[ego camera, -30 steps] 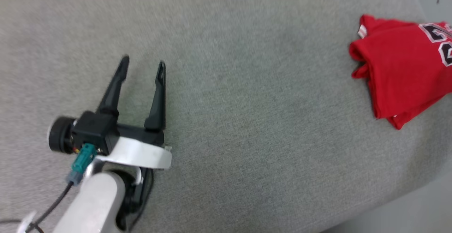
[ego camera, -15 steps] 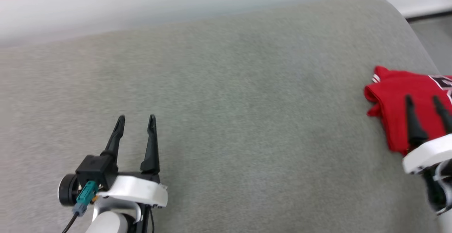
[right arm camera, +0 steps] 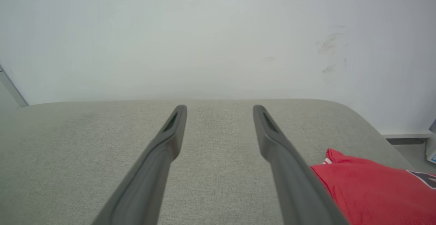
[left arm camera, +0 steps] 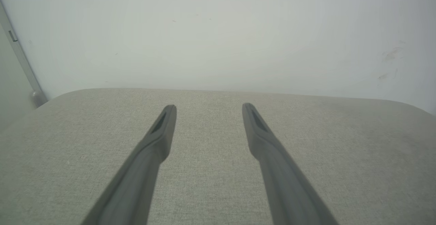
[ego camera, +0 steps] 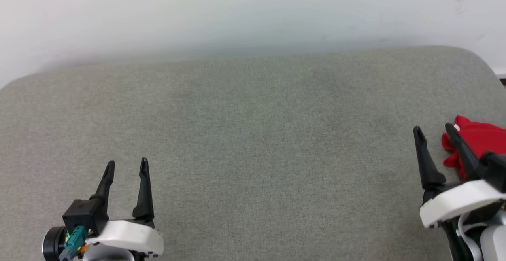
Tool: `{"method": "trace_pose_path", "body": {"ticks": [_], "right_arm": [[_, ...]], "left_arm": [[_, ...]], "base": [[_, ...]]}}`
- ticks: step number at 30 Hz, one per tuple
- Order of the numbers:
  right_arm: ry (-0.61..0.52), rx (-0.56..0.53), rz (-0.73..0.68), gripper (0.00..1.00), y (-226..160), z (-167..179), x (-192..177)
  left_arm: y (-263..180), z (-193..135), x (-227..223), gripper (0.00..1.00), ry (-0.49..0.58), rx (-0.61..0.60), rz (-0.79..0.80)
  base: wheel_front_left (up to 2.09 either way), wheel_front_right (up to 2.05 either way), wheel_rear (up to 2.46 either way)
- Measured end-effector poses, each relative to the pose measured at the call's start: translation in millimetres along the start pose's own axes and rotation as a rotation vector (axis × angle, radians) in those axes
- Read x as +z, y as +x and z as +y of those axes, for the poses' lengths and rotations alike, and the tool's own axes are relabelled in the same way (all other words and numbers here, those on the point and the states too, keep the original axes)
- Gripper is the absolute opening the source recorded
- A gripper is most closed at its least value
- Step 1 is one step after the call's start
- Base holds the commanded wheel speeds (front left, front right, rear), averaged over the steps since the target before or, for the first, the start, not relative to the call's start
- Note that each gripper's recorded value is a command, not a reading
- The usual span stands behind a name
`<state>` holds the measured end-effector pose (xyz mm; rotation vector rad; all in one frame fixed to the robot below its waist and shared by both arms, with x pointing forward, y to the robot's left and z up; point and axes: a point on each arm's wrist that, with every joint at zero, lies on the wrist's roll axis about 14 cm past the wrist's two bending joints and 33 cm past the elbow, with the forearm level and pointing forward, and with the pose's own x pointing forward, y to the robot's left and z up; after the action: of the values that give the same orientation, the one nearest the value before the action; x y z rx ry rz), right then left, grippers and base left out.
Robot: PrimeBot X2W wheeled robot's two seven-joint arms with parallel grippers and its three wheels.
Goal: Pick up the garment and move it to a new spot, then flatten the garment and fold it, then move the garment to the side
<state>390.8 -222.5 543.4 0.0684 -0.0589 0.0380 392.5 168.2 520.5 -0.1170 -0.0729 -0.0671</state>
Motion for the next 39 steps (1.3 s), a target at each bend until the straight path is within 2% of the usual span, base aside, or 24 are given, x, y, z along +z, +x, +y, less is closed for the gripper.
{"method": "trace_pose_path", "body": {"ticks": [6, 14, 37, 38, 39], "right_arm": [[-0.005, 0.014, 0.001, 1.0, -26, 12, 6], [-0.019, 0.0, -0.006, 1.0, -48, 11, 15], [-0.027, -0.008, -0.013, 1.0, -50, 13, 21], [-0.025, -0.009, -0.007, 0.0, -50, 13, 19], [-0.021, -0.01, 0.006, 0.0, -50, 13, 14]], "left_arm": [[-21, 4, -3, 1.0, 0.0, 0.006, 0.017], [-33, 5, -4, 1.0, -0.004, 0.01, 0.02], [-35, 12, -10, 1.0, 0.01, 0.024, 0.033], [-36, 12, -12, 0.0, 0.007, 0.027, 0.039], [-37, 11, -16, 0.0, 0.003, 0.029, 0.053]], "base": [[0.0, 0.0, 0.0], [0.0, 0.0, 0.0], [0.0, 0.0, 0.0], [0.0, 0.0, 0.0], [0.0, 0.0, 0.0]]}}
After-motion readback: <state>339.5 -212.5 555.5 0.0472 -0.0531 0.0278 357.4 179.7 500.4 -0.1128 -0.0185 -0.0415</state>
